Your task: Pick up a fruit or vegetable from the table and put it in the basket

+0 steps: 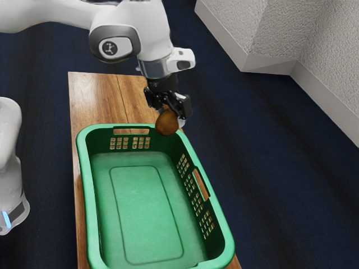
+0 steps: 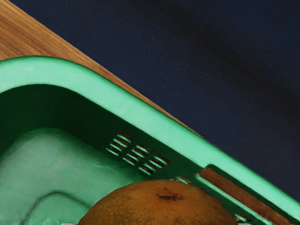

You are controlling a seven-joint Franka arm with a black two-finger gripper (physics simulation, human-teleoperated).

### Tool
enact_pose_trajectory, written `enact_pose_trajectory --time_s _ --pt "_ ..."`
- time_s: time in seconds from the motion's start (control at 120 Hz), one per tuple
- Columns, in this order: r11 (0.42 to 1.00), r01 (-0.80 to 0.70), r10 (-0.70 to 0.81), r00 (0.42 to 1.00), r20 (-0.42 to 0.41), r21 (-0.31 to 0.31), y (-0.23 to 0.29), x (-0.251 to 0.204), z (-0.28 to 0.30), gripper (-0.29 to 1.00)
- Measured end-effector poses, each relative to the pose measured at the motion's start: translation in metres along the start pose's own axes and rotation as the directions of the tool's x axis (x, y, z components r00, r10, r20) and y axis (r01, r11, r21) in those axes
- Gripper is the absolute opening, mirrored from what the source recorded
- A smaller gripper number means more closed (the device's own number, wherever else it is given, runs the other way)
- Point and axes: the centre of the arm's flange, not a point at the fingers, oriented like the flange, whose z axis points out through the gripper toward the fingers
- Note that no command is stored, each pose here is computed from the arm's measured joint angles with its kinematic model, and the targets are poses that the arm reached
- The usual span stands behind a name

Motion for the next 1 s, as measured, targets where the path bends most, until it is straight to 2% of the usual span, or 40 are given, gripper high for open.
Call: enact_pose_trajectory --time_s 0.283,0.458,0.542,0.625,0.825,0.892,1.0 --pt "1.000 0.028 -0.028 0.997 0.069 0.003 0.042 -0.053 0.022 0.39" --pt "0.997 0.071 -0.071 0.993 0.097 -0.002 0.053 -0.070 0.026 0.38" --pt "0.996 0.090 -0.089 0.991 0.101 -0.005 0.057 -0.074 0.025 0.52" --pt "0.993 0.116 -0.115 0.988 0.098 -0.008 0.057 -0.072 0.023 0.60" --pt "0.946 0.325 -0.324 0.939 0.117 0.012 0.014 0.001 0.034 0.68" --pt "0.899 0.438 -0.437 0.892 0.119 0.023 -0.027 0.045 0.038 0.69" --pt "0.786 0.617 -0.616 0.781 0.104 0.027 -0.116 0.113 0.033 0.70"
